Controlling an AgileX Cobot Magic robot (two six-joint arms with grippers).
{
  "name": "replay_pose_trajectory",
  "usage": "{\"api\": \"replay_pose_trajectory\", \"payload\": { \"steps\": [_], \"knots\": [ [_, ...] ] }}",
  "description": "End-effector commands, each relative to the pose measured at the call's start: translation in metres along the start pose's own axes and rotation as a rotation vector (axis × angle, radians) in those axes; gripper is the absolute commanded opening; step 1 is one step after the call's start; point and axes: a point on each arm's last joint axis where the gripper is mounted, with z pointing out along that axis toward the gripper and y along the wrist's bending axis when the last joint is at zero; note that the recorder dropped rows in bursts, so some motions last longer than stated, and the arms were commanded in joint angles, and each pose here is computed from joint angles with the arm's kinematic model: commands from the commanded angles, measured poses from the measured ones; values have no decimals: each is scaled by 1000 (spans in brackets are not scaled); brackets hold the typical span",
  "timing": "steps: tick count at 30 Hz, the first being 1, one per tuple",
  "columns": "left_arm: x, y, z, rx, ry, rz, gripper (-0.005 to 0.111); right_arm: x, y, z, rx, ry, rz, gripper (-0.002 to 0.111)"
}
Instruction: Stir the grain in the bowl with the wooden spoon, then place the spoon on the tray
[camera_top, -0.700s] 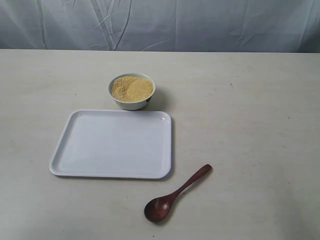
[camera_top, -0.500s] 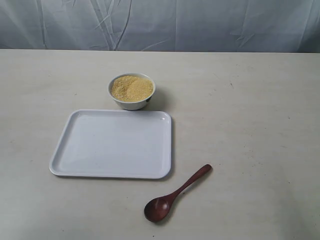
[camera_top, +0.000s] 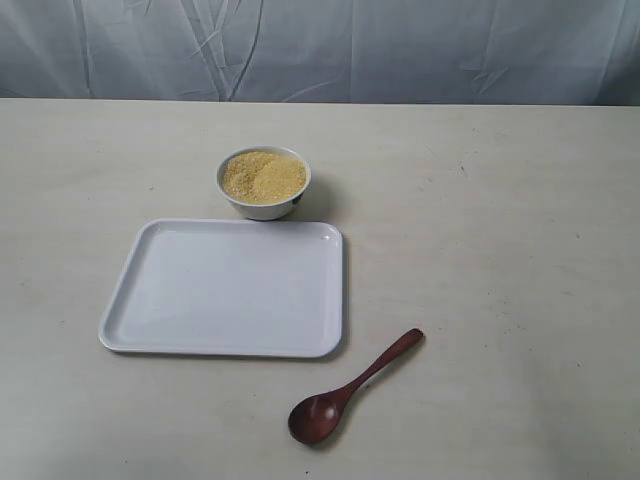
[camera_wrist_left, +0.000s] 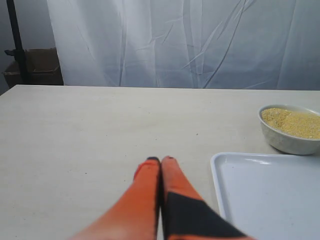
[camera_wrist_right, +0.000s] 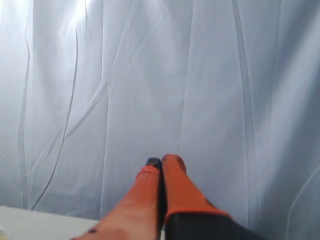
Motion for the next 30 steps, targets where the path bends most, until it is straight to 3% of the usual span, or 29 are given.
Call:
{"api": "replay_pose_trajectory", "payload": {
  "steps": [1,6,10,14,23,27,30],
  "knots": [
    [1,0,0,-1,-8,-1,0,-10,0,-1,7,-110,-5,0],
    [1,0,0,-1,-8,-1,0,-10,0,-1,6,-113,-7,0],
    [1,0,0,-1,-10,-1,0,0,0,-1,3,-4,-11,0],
    [1,0,0,-1,-10,-1,0,0,-3,2,10,235,67,-1],
    [0,0,0,-1,-12,-1,0,-14,-8,40,-38,897,78,-1],
    [0,0,0,-1,-12,-1,0,8,-1,69,-88,1187,152,-1],
    [0,0,0,-1,-12,-1,0,35,10,86,-192,1348,194,-1]
  ]
}}
